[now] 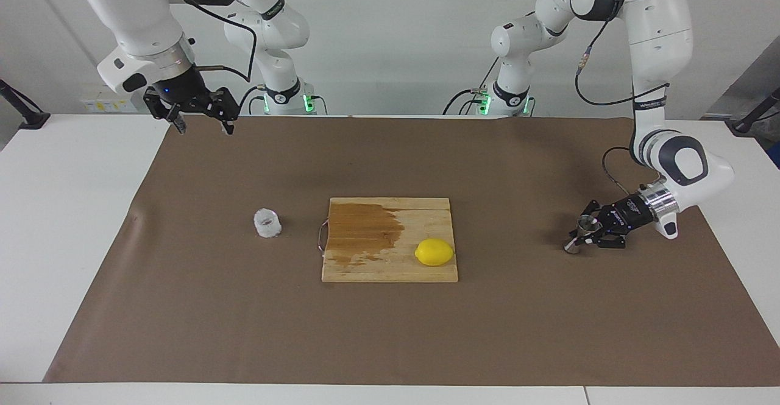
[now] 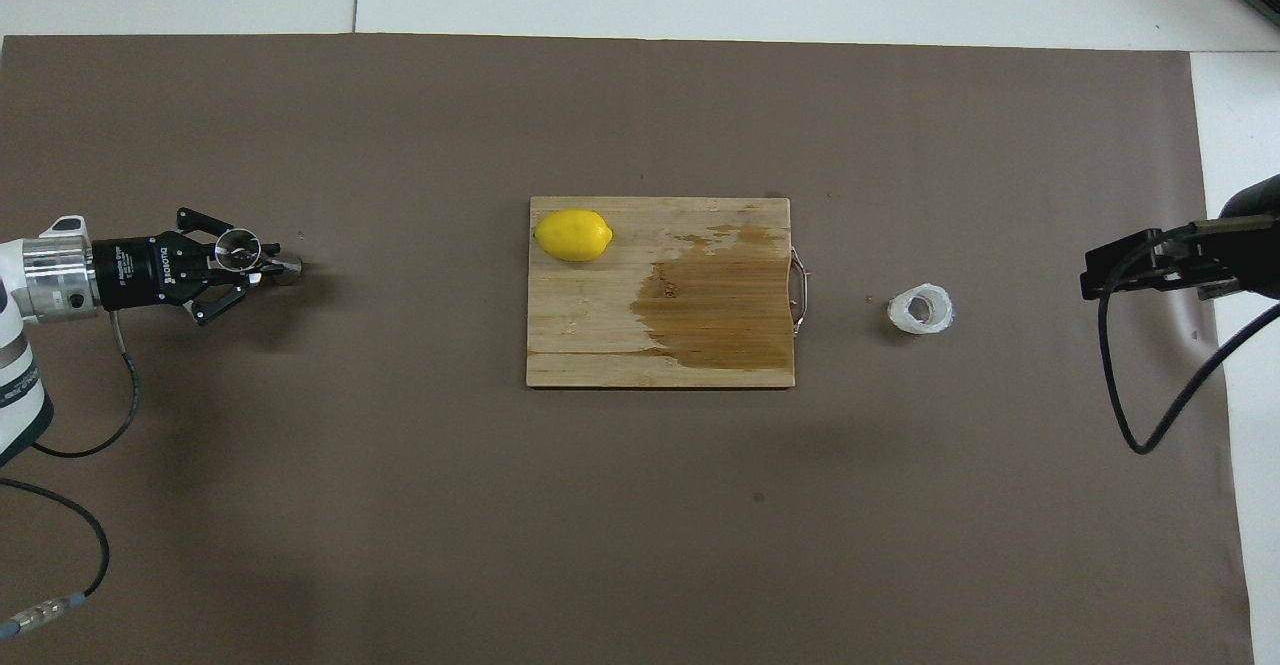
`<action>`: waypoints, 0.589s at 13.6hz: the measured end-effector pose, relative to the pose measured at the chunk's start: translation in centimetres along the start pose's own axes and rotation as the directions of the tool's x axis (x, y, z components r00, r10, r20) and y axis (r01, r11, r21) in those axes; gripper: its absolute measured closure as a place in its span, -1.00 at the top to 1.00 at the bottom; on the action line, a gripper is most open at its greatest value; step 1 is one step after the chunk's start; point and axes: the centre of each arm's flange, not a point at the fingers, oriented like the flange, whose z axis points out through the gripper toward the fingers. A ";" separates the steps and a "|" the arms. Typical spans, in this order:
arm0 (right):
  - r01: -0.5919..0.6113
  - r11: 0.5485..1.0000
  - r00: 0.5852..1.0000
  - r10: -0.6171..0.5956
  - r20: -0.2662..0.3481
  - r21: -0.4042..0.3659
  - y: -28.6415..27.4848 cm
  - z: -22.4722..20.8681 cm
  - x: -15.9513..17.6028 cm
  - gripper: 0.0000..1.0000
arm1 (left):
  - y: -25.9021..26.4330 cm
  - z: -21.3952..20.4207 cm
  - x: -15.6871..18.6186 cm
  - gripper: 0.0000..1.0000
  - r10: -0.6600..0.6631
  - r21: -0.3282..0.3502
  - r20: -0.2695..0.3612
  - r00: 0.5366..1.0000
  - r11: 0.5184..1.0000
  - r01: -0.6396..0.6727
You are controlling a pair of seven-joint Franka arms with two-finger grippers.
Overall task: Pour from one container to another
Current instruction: 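Lift the metal cup with the left gripper and carry it over the board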
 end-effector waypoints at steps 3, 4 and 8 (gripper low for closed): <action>0.000 1.000 1.000 0.000 0.000 0.000 0.0 0.0 0.0 1.00 | 0.2 -0.1 -1.2 -0.56 0.000 -0.015 0.051 0.999 1.000 0.000; 0.000 1.000 1.000 0.000 0.000 0.000 0.0 0.0 0.0 1.00 | 0.2 0.0 -1.7 -0.56 0.004 -0.012 0.064 0.998 1.000 -0.004; 0.000 1.000 1.000 0.000 0.000 0.000 0.0 0.0 0.0 1.00 | 0.5 2.0 -6.0 -0.56 0.010 0.002 0.115 0.993 1.000 -0.010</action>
